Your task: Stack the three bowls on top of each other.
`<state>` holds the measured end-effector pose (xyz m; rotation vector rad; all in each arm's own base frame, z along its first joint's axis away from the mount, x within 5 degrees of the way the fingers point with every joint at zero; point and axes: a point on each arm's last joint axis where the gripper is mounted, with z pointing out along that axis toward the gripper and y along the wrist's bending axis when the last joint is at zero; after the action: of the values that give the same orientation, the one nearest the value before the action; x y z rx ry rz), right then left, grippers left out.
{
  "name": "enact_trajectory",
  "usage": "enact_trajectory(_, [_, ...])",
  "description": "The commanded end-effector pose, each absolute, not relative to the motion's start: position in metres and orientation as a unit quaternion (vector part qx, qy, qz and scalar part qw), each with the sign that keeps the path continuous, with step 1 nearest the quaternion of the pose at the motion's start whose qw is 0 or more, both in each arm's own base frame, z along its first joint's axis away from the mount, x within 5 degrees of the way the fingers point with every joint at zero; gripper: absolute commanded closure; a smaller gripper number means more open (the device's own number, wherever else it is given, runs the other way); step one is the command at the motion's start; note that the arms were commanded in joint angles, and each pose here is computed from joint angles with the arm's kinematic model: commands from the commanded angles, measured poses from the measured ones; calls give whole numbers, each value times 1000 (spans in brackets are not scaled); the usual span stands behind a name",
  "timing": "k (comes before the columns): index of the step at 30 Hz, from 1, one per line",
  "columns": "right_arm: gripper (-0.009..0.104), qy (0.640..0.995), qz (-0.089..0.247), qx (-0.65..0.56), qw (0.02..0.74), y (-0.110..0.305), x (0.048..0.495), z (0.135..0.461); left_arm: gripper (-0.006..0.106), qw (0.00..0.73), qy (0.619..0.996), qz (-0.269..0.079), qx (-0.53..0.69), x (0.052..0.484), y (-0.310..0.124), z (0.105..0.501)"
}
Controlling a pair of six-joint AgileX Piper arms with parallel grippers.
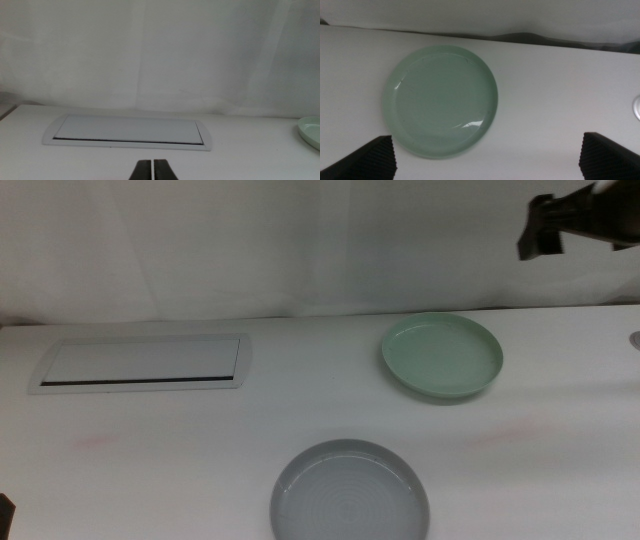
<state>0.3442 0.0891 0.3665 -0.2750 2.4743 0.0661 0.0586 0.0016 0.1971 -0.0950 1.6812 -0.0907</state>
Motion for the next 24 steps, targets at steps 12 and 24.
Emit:
enact_trajectory(12, [-5, 969, 17, -107, 220, 111, 430, 266, 103, 656, 753, -39, -41, 59, 1, 185])
enact_trajectory(24, [-5, 982, 13, -88, 165, 115, 461, 200, 103, 656, 753, -39, -41, 59, 1, 185])
